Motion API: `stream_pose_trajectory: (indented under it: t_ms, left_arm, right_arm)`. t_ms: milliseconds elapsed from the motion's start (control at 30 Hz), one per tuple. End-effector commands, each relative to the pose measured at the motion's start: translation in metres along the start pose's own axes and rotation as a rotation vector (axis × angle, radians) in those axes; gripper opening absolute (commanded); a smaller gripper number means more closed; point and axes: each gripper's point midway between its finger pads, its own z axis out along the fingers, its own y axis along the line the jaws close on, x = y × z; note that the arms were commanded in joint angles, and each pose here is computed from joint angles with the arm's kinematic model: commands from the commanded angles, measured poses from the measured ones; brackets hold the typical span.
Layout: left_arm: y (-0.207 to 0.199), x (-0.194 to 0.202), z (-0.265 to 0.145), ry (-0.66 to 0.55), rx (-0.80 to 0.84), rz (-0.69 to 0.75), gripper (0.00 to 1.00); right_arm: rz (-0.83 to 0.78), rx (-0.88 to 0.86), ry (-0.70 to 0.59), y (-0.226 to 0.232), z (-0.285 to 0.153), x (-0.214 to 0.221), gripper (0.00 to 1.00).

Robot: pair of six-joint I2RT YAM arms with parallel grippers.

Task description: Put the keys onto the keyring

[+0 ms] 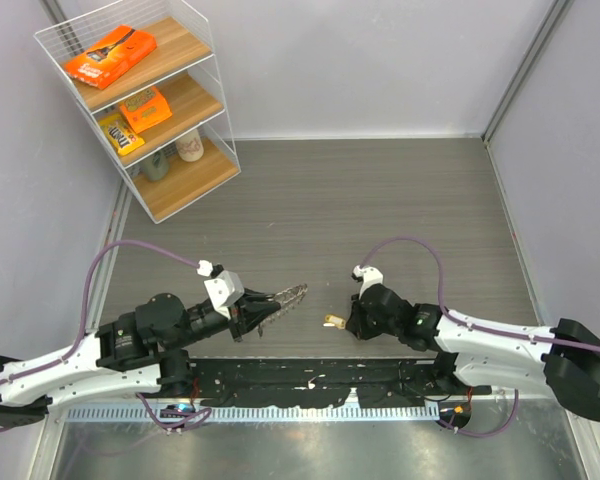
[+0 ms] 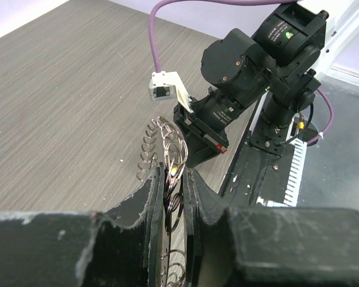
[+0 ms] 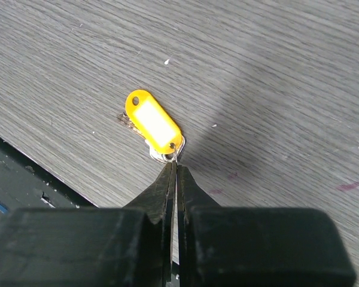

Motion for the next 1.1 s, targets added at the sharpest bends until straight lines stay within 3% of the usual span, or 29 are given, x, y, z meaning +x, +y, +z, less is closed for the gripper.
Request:
stream_pose_trajectory:
  t_ms: [0,333,800,1067]
  left_arm:
    - [-0.004,-0.035,0.000,-0.116,0.014,-0.010,0.00]
    - [-0.011,-0.039,0.000,-0.126,0.053,-0.013,0.00]
    - [-0.031,-0.071,0.017,-0.261,0.158,0.096,0.00]
    - [-0.044,-0.076,0.022,-0.351,0.229,0.188,0.00]
  right_arm:
    - [-0.029,-0.018,-0.070,0.007,-0.010,-0.022,0.06]
    - [-0.136,-0.206,-0.226,0.046,-0.091,-0.068,0.05]
    - [-0.382,-0.664,-0.202,0.131,-0.195,-0.079,0.06]
    - [-0.426,-0.859,-0.216,0.174,-0.243,-0.096,0.06]
